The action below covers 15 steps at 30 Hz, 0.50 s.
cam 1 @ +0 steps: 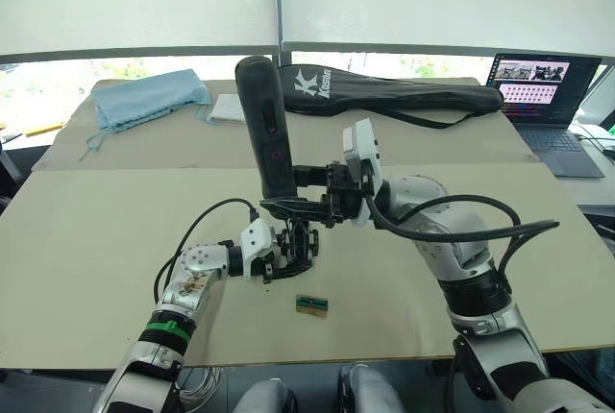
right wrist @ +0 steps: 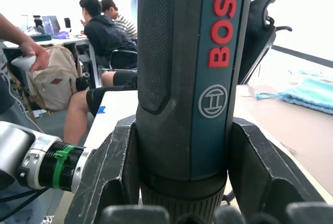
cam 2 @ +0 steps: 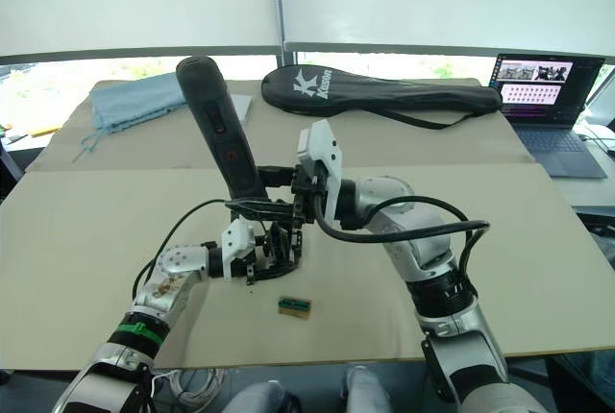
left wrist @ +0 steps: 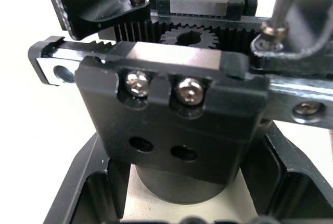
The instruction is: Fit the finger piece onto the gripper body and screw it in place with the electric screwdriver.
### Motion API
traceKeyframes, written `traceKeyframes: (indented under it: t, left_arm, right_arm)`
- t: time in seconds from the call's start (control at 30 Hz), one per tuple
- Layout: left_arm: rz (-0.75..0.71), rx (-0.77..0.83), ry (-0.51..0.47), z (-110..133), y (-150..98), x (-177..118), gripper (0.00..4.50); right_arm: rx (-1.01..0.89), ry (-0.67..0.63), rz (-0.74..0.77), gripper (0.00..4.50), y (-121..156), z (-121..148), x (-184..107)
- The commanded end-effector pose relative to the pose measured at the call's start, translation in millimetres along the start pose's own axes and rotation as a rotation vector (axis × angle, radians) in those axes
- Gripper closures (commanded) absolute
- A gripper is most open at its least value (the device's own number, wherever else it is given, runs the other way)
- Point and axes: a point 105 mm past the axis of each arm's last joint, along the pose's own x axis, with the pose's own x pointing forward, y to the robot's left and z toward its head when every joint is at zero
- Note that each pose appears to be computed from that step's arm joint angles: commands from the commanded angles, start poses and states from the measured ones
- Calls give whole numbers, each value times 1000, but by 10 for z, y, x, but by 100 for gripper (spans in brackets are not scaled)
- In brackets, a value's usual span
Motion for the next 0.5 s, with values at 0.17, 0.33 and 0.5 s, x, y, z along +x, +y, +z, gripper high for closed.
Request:
traceKeyframes:
  t: [0.17,0.33,0.5]
  left_arm:
    - [-20,-15,12,-41,-66,17,212]
    - [-20,-14,15,-44,-61,14,212]
    - [-18,-15,16,-49,-57,16,212]
  right_arm:
    - [152,178,-4,258,73,-547,-23]
    - [134,174,-13,258,29,-518,-36]
    - [107,149,-4,258,4,-410,-26]
